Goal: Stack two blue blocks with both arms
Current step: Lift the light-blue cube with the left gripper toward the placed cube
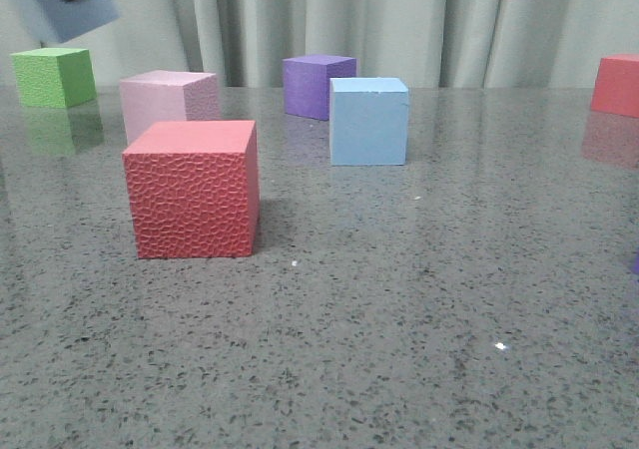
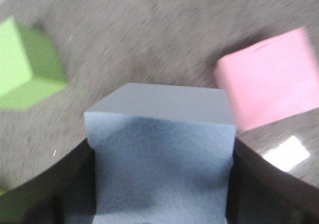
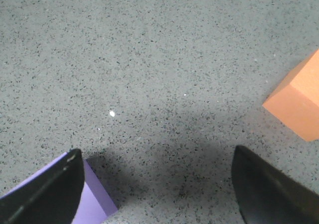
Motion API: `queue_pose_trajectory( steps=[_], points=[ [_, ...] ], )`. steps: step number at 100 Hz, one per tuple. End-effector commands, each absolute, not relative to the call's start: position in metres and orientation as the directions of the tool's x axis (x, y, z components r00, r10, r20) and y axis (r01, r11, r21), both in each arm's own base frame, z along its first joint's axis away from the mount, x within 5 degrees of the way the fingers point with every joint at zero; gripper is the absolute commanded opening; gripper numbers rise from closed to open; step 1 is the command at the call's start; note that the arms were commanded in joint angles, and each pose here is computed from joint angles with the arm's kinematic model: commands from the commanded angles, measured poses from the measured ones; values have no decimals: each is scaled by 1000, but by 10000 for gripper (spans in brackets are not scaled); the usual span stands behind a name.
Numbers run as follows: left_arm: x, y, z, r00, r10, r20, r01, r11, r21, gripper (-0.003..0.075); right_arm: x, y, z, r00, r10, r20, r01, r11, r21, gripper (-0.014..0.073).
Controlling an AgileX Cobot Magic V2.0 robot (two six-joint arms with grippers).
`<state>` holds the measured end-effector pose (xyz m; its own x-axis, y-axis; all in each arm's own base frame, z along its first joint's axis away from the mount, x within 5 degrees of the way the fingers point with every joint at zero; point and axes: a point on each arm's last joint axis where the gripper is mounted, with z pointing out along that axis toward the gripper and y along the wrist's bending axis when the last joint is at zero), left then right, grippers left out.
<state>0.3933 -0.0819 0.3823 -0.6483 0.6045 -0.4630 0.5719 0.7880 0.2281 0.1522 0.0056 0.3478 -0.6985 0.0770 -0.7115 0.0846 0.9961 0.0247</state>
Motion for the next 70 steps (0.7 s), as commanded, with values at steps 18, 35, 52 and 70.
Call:
queue_pose_trajectory(
  steps=[18, 35, 52, 70],
  points=[
    [361, -136, 436, -456, 681, -574, 665, 689, 289, 294, 154, 4, 361, -630, 62, -774, 79, 997, 15, 600],
    [357, -167, 441, -342, 743, -576, 730, 596, 335, 294, 154, 5, 361, -631, 69, -772, 78, 997, 25, 600],
    [359, -199, 431, -264, 789, -555, 783, 512, 354, 294, 154, 4, 361, -633, 69, -771, 78, 997, 25, 600],
    [364, -226, 417, -215, 814, -540, 816, 453, 359, 294, 154, 4, 361, -634, 69, -770, 78, 997, 25, 600]
  ],
)
